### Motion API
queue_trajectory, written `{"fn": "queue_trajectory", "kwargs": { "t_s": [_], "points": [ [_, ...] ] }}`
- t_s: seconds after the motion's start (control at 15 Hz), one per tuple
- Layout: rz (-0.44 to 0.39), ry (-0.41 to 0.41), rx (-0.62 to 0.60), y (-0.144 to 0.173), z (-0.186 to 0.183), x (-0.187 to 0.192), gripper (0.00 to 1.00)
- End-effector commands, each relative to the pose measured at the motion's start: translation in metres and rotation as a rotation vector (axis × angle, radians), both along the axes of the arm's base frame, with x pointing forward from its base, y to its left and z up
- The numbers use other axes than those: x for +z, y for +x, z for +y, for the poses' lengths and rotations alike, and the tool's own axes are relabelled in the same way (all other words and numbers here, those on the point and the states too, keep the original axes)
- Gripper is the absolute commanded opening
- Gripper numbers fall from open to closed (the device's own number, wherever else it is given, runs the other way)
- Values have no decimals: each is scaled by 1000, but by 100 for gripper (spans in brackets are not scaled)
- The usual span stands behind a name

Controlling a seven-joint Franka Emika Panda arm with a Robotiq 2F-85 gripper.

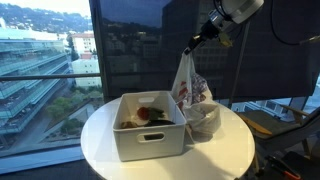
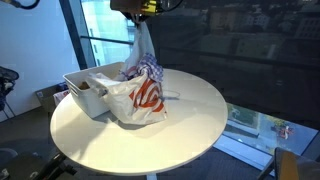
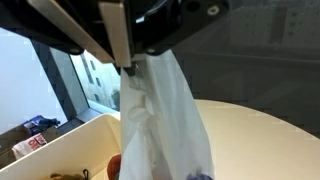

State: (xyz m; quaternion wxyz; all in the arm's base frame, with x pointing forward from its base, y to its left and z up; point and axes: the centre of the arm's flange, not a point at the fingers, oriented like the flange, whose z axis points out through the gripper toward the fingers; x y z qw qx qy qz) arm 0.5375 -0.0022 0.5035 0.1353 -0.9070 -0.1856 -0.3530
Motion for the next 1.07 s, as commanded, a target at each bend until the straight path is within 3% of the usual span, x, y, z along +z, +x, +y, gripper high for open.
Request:
{"fn": "queue_trajectory", "kwargs": {
  "t_s": [0.0, 0.13, 0.2, 0.33, 0.73, 0.93, 1.0],
  "points": [
    [36, -21, -39, 7, -8, -17, 0],
    [95, -30, -55, 13, -13, -41, 2],
    [114, -36, -58, 14, -16, -49, 27],
    [174, -45, -58, 17, -16, -65, 29],
    [390, -106, -119, -4, -20, -79, 76],
    [405, -105, -204, -13, -39, -74, 97],
    [411, -97, -232, -10, -47, -75, 100]
  ]
}}
